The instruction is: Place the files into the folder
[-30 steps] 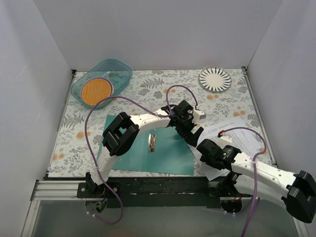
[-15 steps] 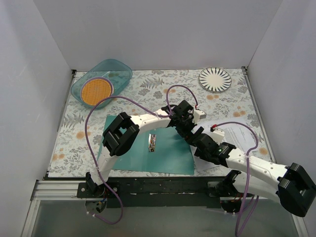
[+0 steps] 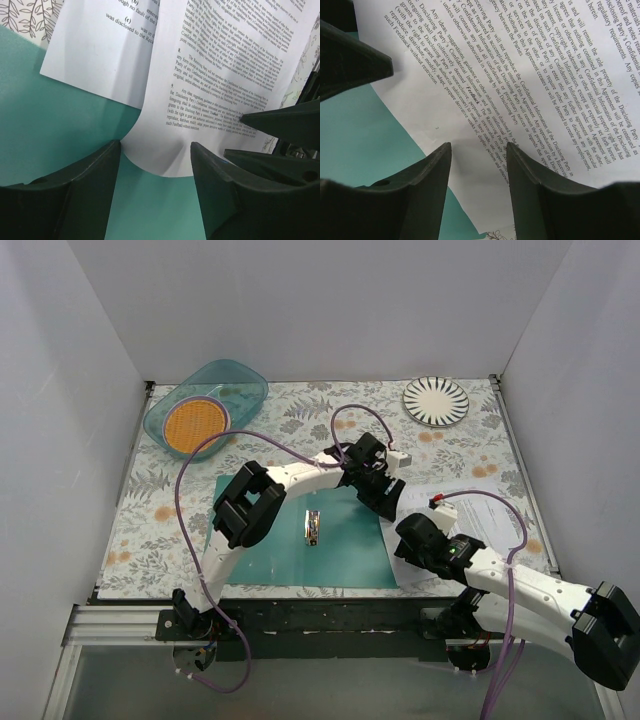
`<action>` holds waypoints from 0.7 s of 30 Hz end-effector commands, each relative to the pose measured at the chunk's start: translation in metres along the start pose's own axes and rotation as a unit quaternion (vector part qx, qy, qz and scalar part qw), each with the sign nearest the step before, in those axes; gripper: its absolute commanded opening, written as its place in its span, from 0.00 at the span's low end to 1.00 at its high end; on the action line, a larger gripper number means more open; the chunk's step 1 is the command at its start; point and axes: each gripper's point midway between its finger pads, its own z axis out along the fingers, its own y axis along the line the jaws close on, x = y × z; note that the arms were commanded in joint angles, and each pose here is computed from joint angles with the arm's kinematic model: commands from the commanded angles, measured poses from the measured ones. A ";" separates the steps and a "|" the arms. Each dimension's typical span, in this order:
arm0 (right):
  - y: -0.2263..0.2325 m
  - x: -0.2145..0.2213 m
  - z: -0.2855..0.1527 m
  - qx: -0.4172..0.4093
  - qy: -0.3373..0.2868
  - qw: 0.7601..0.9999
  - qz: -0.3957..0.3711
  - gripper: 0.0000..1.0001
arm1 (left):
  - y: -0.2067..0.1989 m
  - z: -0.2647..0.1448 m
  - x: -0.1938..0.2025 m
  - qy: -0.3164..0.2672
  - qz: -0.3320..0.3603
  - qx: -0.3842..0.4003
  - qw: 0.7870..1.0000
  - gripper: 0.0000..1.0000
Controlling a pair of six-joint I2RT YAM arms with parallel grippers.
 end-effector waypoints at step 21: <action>-0.026 0.029 0.001 0.028 0.053 0.998 -0.016 0.55 | -0.050 -0.030 -0.011 0.044 -0.039 0.168 0.984 0.64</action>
